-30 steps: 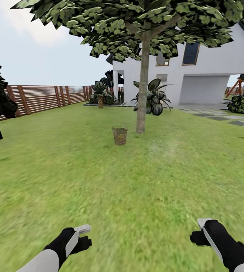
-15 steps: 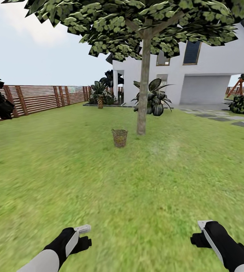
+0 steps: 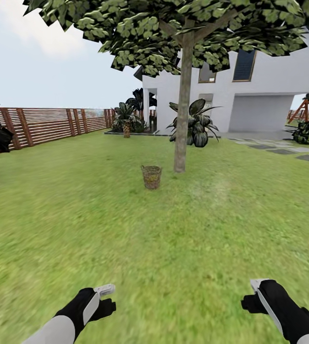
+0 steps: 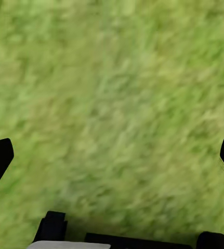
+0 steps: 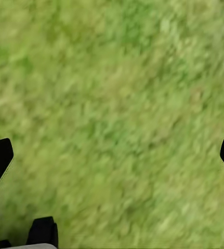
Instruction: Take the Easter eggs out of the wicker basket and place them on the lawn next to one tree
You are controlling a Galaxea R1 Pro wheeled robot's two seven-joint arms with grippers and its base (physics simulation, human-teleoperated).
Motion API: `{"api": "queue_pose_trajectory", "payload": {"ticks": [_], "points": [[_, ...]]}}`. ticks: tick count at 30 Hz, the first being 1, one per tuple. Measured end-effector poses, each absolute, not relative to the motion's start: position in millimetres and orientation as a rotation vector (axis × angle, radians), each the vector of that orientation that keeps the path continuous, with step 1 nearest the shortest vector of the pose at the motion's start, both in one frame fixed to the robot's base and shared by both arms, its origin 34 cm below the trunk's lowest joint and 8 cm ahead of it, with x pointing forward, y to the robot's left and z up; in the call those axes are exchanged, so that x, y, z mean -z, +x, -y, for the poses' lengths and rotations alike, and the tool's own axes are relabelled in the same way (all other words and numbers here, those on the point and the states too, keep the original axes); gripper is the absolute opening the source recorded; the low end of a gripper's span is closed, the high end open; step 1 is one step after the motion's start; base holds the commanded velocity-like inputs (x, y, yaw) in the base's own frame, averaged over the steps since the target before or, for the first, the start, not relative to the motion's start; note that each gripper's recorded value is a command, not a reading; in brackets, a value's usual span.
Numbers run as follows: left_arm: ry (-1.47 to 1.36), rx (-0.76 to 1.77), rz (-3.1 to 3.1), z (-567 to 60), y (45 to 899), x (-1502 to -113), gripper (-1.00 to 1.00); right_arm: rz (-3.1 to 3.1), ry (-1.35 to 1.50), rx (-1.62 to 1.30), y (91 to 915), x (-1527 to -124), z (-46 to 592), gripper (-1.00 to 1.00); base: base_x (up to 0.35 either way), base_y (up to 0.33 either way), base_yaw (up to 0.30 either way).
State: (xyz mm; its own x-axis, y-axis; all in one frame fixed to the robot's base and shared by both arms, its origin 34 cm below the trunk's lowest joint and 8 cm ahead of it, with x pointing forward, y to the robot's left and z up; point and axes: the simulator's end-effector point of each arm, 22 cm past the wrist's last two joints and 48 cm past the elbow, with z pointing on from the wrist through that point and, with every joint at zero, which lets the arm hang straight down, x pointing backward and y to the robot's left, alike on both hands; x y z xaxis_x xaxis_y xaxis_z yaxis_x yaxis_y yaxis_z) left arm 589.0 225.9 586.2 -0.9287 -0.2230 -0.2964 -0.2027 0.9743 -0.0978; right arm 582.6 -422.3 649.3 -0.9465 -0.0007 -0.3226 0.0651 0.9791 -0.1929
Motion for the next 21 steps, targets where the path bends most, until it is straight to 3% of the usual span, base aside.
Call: {"api": "queue_pose_trajectory", "payload": {"ticks": [21], "points": [[-0.311, 0.094, -2.812, -225.9, 589.0, -586.2, 1.0, -2.799, 0.053, 0.29, 582.3, -649.5, 424.5, 1.0, 0.343, 0.0, 0.0]]}}
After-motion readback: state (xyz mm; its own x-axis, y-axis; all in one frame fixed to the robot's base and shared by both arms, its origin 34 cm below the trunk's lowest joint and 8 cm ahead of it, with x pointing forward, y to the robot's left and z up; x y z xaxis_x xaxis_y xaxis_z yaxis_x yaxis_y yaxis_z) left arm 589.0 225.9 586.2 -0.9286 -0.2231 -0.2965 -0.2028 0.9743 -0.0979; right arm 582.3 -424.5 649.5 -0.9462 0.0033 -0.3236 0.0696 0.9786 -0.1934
